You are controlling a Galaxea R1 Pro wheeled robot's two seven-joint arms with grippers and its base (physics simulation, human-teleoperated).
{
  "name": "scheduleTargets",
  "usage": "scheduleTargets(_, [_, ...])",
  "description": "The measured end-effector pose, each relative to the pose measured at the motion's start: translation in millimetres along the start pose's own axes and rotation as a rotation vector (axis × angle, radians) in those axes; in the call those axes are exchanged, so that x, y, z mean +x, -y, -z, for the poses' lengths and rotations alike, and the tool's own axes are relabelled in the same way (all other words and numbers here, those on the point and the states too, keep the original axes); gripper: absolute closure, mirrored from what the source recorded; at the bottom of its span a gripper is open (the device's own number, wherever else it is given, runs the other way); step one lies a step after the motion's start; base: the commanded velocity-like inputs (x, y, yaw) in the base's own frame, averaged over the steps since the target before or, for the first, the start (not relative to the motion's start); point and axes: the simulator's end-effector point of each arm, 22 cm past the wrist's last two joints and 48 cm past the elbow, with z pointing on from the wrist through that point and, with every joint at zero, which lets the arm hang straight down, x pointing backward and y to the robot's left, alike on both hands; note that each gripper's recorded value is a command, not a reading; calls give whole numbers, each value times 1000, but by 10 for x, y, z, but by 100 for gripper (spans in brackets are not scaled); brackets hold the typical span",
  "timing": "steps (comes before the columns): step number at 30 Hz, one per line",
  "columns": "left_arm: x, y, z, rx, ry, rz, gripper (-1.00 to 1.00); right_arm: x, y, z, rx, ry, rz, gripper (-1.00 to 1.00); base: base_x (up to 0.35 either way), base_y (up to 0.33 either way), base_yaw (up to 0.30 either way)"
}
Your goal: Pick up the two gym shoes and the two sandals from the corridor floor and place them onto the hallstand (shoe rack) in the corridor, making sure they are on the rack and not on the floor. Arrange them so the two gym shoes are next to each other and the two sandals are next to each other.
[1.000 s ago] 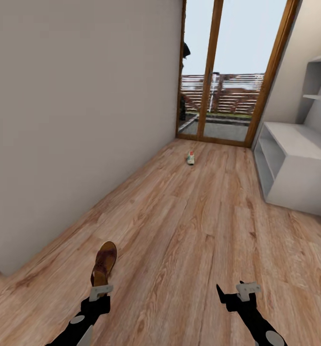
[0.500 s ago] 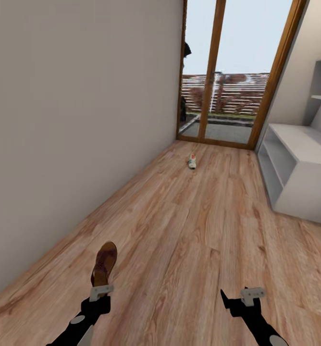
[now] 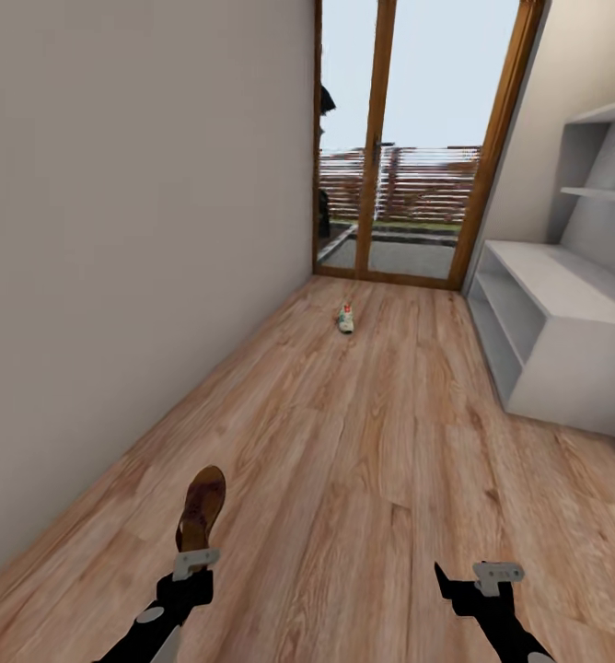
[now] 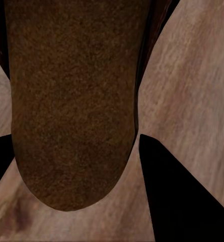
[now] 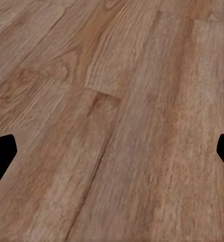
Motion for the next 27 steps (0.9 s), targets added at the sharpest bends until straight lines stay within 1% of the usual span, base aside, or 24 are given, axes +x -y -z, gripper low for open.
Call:
scheduleTargets(8, [-30,22,15,4,6,-5,100,87,-7,15,1,-18,-7,-100,341,0,-201])
scheduleTargets(14, [-35,17,19,4,8,-5,100,107,-9,18,1,-22,-7,-100,341,0,-41])
scheduleTargets(20, [53,0,57,4,8,-7,100,169,-1,27,1,-29,-7,-100,341,0,-5])
scheduleTargets(21, [43,0,66,4,23,-6,100,160,4,28,1,-22,-5,-100,341,0,-1])
scheduleTargets(22, [-27,12,82,9,70,-4,100,127,20,31,2,-2,1,-100,341,0,-1])
scheduleTargets(23, [-54,27,90,16,89,-5,100,126,24,33,2,5,3,-100,340,0,0])
scheduleTargets(27, [-83,82,102,39,113,-17,100,201,23,47,3,3,2,-100,341,0,0])
